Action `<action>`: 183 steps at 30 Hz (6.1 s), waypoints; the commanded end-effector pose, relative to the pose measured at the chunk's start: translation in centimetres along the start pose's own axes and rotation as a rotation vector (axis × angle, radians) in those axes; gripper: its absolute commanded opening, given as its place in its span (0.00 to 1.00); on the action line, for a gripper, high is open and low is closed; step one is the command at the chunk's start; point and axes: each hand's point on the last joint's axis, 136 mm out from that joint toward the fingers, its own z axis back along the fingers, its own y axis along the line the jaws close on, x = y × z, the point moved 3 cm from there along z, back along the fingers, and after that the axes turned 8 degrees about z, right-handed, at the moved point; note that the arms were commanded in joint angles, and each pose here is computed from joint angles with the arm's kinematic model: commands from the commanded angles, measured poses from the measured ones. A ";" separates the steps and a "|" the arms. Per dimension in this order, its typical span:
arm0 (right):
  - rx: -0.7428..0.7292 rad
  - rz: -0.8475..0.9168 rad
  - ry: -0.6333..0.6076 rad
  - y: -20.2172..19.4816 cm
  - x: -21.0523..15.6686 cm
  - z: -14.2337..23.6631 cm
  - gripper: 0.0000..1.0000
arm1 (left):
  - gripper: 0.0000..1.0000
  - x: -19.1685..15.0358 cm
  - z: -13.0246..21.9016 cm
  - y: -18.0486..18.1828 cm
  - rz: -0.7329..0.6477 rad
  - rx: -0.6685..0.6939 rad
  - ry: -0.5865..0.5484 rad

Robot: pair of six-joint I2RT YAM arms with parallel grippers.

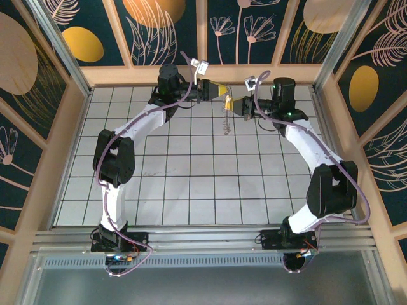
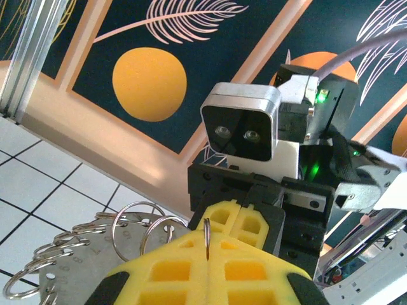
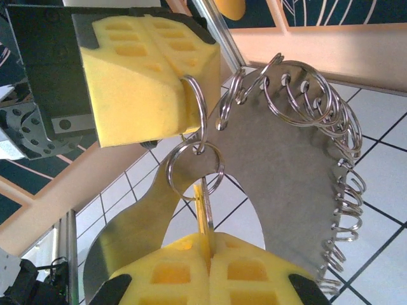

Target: Put the keys on the keyring

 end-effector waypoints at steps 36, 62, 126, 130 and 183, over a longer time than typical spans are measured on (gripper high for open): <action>-0.172 0.060 0.058 -1.6 3.9 0.9 0.00 | 0.00 0.4 0.4 -1.6 -0.060 -0.014 0.010; -0.289 0.083 0.112 -2.5 3.3 1.5 0.00 | 0.00 0.4 0.5 -1.7 -0.063 -0.006 0.000; -0.282 0.130 0.120 -0.6 5.6 0.4 0.00 | 0.00 0.8 0.4 -1.7 -0.063 -0.012 -0.020; -0.299 0.128 0.128 -0.8 5.2 0.6 0.00 | 0.00 0.8 0.4 -1.8 -0.062 -0.013 -0.021; -0.437 0.149 0.265 -7.4 5.1 -4.2 0.00 | 0.41 2.3 9.0 -0.1 -0.052 0.240 -0.267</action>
